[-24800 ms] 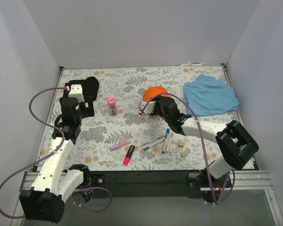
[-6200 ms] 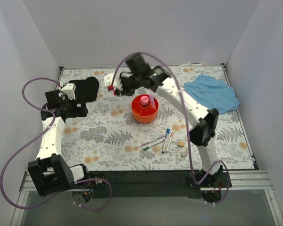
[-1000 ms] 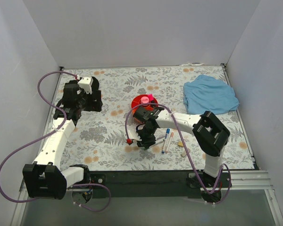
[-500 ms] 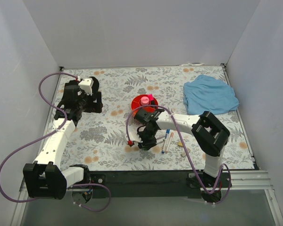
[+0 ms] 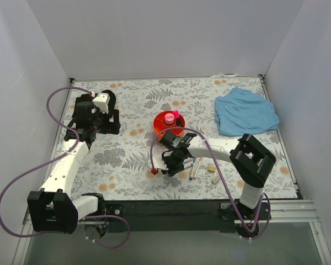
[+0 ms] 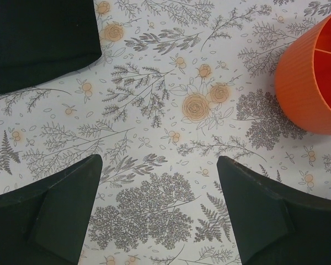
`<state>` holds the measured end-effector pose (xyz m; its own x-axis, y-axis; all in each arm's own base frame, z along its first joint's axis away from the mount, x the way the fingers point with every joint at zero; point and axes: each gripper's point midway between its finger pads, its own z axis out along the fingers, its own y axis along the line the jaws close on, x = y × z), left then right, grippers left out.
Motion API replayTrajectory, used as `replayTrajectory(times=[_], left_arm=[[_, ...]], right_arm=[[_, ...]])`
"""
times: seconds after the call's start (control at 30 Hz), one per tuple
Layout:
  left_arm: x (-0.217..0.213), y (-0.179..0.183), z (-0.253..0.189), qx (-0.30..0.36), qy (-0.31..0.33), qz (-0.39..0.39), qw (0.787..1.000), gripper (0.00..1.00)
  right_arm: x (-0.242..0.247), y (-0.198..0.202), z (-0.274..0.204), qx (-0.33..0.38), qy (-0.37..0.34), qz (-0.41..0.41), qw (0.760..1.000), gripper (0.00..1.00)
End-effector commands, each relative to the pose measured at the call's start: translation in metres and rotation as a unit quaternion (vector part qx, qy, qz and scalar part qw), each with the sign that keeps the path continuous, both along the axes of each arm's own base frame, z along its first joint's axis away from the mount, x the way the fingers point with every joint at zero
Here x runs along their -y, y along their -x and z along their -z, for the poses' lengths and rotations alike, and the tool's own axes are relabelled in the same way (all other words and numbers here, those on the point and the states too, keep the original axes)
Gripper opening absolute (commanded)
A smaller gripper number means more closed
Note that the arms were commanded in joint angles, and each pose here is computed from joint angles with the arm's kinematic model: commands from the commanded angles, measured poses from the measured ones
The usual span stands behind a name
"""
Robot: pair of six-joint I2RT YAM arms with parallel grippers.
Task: Sort the stationery into containers
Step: Pick up the pen from the center of the board, then place the pen in the storage box.
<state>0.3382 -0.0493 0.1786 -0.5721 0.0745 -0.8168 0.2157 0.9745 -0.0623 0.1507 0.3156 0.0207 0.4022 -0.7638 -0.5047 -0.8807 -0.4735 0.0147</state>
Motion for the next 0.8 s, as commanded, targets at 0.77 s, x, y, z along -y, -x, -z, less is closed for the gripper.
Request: replayTrajectory(times=[0.77], left_arm=[[-0.003,-0.045,-0.019,0.002,0.023,-0.014,1.0,0.87]], right_arm=[[-0.105,-0.209,-0.313,-0.138,-0.405,0.199,0.882,0.01]])
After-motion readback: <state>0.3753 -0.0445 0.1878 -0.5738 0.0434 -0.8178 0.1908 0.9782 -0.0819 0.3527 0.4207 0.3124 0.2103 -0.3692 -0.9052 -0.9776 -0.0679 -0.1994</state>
